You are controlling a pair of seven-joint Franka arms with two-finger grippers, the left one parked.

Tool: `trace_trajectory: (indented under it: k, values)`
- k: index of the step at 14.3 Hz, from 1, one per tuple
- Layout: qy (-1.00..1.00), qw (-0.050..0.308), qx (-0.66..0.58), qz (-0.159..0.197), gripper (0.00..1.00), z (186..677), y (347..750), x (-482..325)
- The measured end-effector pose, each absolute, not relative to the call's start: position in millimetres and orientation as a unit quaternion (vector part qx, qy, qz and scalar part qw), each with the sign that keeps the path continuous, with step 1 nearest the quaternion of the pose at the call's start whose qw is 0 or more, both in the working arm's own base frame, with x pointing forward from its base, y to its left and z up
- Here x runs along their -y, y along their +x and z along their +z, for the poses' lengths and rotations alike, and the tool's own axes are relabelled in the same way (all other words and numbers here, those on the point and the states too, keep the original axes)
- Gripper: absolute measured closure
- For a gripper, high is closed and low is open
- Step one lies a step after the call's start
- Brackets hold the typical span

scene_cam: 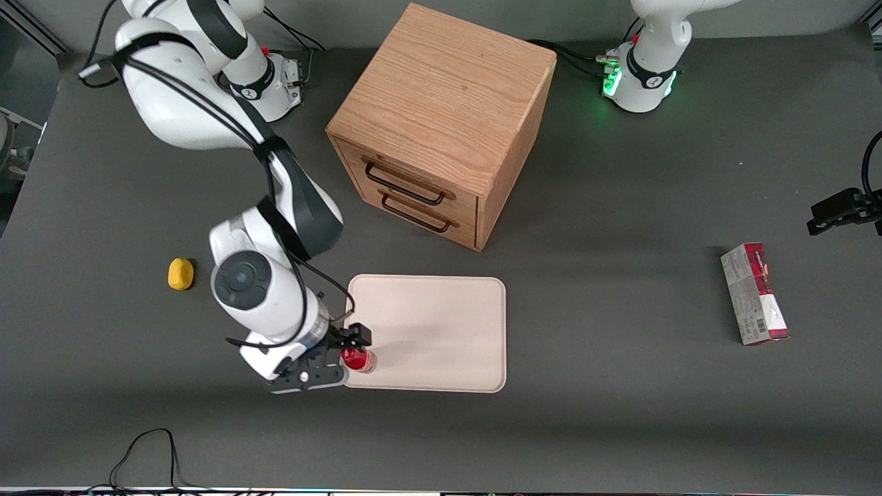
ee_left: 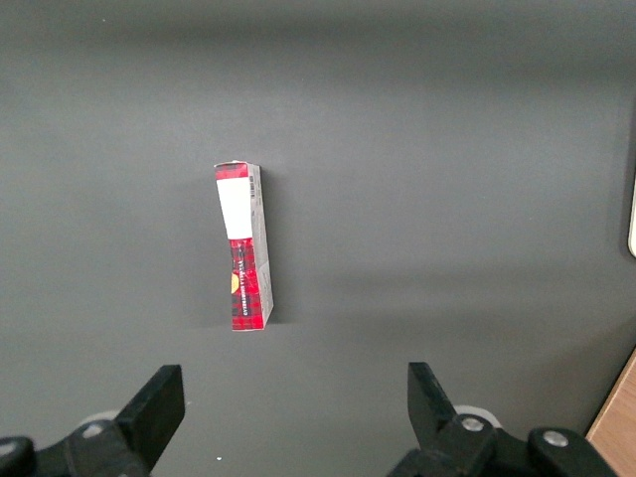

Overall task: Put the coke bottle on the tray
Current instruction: 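Open the right gripper and lift away from the bottle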

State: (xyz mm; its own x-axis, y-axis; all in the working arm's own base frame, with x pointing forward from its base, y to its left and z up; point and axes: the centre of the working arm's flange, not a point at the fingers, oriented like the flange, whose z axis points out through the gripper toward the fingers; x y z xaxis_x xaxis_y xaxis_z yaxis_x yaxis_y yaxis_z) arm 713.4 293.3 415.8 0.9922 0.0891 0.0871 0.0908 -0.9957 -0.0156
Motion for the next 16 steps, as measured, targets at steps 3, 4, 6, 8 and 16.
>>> trace_trajectory:
  k: [3, 4, 6, 8, 16]
  values:
    - [-1.0, -0.001, 0.007, -0.006, 0.0, 487.8, 694.3, -241.9]
    - [-1.0, 0.004, -0.001, 0.004, 0.0, 502.4, 688.6, -216.7]
    - [-1.0, 0.019, -0.01, 0.015, 0.0, 518.7, 674.5, -156.0]
    - [-0.999, 0.027, -0.027, 0.016, 0.0, 528.5, 644.8, -99.4]
    - [-0.999, 0.0, -0.033, -0.005, 0.0, 564.4, 507.9, -44.4]
